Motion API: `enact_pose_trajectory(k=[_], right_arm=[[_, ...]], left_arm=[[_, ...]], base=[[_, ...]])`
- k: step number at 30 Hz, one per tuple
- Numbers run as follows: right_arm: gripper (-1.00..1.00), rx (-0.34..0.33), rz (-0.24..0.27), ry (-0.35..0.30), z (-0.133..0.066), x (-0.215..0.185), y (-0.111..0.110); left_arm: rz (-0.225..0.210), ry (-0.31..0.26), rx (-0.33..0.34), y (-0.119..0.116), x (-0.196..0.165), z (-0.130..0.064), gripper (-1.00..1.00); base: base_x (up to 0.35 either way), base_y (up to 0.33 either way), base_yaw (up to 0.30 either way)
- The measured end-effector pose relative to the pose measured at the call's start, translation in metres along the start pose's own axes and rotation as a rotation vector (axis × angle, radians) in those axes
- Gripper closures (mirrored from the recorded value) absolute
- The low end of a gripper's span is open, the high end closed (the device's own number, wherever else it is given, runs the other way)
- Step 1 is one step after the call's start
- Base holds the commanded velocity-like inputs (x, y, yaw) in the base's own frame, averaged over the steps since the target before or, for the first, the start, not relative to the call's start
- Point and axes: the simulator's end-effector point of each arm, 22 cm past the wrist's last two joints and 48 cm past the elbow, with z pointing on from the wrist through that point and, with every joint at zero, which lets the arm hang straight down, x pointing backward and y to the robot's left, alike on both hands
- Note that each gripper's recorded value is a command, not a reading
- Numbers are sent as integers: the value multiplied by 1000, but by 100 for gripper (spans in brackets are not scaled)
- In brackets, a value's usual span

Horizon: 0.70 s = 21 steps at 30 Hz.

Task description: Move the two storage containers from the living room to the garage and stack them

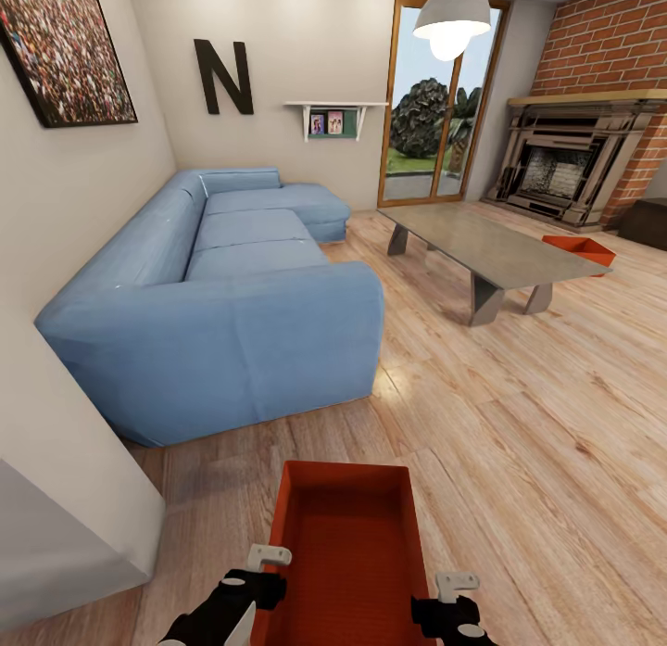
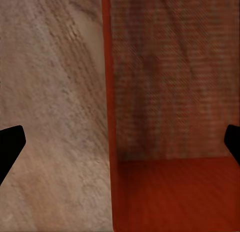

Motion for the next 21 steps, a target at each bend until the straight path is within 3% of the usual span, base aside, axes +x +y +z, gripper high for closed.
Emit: enact_pose_trajectory(k=[5,21], right_arm=[[-100,0,0,-1,0,0,0],[-100,0,0,0,27,24,2]], left_arm=[[-1,0,0,0,0,0,-100],[0,1,0,-1,21,29,-100]], base=[[0,0,0],[0,0,0]])
